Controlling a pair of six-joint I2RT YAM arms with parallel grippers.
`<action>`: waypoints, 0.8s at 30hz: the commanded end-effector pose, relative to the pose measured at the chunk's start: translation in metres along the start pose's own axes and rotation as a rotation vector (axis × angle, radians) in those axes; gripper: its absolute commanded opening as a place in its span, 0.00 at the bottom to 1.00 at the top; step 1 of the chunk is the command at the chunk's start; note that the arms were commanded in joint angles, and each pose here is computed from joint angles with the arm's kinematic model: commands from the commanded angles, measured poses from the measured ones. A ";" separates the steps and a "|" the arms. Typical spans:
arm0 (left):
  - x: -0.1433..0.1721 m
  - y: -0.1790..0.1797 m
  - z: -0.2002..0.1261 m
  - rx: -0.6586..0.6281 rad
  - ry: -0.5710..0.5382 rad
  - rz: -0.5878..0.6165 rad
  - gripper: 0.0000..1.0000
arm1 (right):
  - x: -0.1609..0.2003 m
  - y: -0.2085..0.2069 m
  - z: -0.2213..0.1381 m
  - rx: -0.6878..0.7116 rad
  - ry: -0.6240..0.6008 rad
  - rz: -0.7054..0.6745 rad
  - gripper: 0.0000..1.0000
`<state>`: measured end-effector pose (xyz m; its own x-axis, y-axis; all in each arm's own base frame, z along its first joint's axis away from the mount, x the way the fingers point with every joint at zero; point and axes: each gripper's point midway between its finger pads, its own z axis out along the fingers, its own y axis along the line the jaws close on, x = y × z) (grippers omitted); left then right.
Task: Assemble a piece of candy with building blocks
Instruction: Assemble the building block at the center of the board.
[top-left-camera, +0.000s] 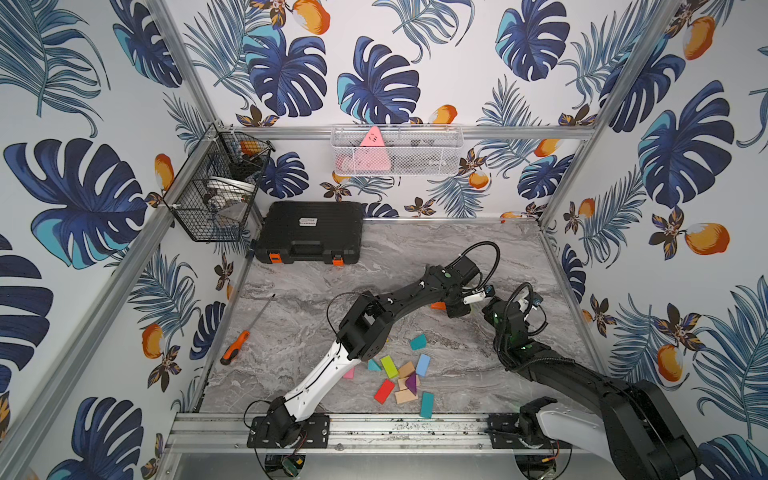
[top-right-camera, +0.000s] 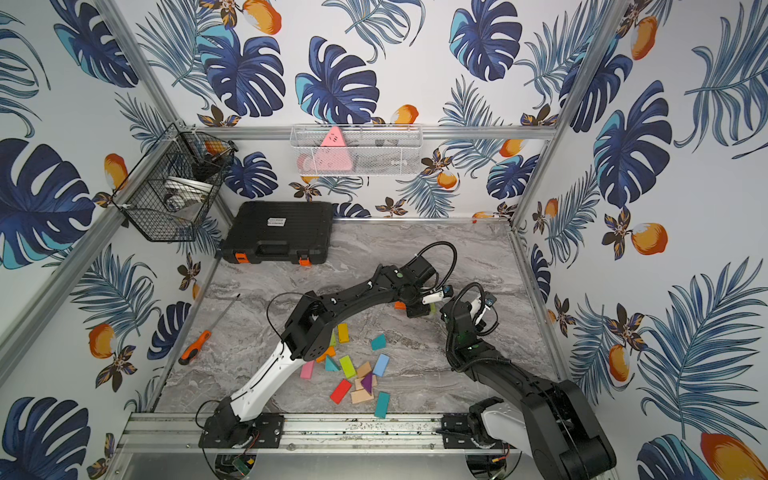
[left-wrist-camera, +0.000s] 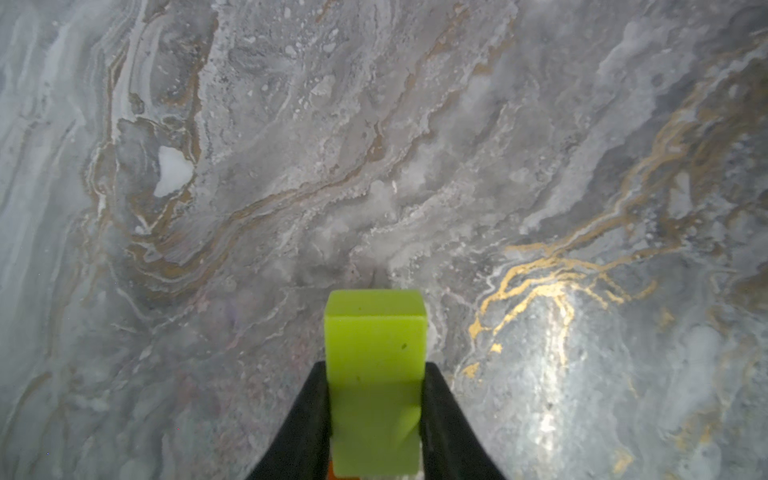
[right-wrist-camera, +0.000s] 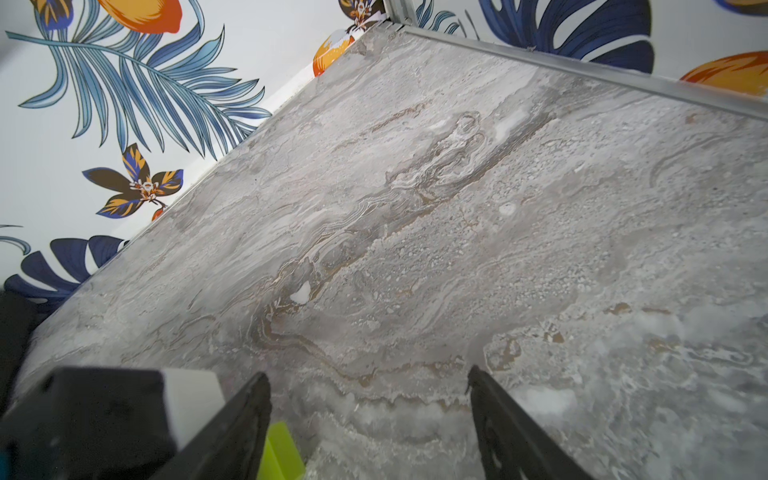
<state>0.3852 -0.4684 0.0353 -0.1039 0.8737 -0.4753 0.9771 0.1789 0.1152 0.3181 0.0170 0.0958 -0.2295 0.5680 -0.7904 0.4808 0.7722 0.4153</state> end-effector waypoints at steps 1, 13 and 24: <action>0.007 0.001 0.003 0.008 0.021 0.051 0.25 | -0.003 0.013 0.001 -0.051 0.002 0.021 0.77; 0.026 0.006 0.014 -0.011 0.084 0.097 0.27 | 0.002 0.024 0.005 -0.072 0.040 -0.008 0.78; 0.028 0.007 0.010 -0.015 0.086 0.075 0.28 | 0.011 0.031 0.012 -0.076 0.083 -0.028 0.79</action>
<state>0.4043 -0.4575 0.0265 -0.0643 0.8943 -0.4429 0.9662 0.1669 0.1966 0.3302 0.0311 0.0840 -0.3218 0.5443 -0.7747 0.4600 0.8051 0.3745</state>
